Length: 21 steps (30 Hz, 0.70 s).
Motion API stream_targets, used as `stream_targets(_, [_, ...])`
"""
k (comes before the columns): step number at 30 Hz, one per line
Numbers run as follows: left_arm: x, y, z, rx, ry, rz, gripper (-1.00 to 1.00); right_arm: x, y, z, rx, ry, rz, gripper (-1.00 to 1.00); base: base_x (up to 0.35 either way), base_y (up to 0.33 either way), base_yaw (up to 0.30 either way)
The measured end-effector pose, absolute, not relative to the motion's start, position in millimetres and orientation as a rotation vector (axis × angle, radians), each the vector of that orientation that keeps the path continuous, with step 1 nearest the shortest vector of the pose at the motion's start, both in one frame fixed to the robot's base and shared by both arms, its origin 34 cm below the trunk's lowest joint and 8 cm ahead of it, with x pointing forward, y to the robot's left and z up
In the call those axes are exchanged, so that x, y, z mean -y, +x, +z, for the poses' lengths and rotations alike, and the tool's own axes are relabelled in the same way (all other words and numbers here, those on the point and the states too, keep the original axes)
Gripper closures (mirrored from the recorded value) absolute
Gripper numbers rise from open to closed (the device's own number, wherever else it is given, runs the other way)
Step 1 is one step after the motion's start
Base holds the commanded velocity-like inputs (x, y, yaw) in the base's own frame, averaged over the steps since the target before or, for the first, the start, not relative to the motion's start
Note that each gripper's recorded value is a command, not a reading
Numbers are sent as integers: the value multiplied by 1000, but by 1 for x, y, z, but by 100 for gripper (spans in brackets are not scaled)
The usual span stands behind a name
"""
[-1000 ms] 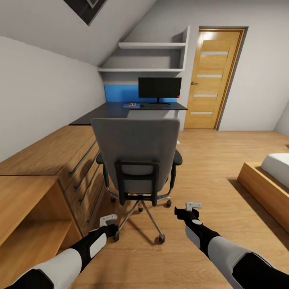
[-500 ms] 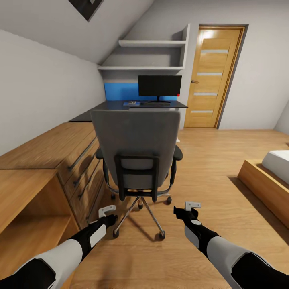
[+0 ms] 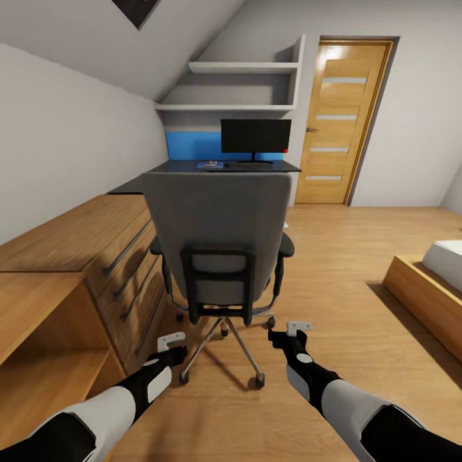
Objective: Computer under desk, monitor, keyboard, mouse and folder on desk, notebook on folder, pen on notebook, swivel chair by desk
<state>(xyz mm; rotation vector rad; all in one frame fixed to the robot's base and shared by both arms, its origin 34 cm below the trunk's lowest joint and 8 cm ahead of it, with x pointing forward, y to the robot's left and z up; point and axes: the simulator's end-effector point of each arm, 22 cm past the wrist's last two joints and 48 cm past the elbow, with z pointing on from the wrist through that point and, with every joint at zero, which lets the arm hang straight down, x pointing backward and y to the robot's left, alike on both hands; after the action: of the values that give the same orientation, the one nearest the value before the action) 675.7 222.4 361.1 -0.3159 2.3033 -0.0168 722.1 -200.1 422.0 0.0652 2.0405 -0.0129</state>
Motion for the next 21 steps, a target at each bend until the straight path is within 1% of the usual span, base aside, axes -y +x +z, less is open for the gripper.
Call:
stream_targets(10, [-214, 676, 362, -2304, -302, -25, -100, 192, 724, 426, -2022, 2, -22, -100, 304, 0, 0])
stream_targets(21, [-214, 675, 361, -2303, -306, -25, -100, 192, 724, 428, -2010, -2, -23, -100, 319, -4, 0])
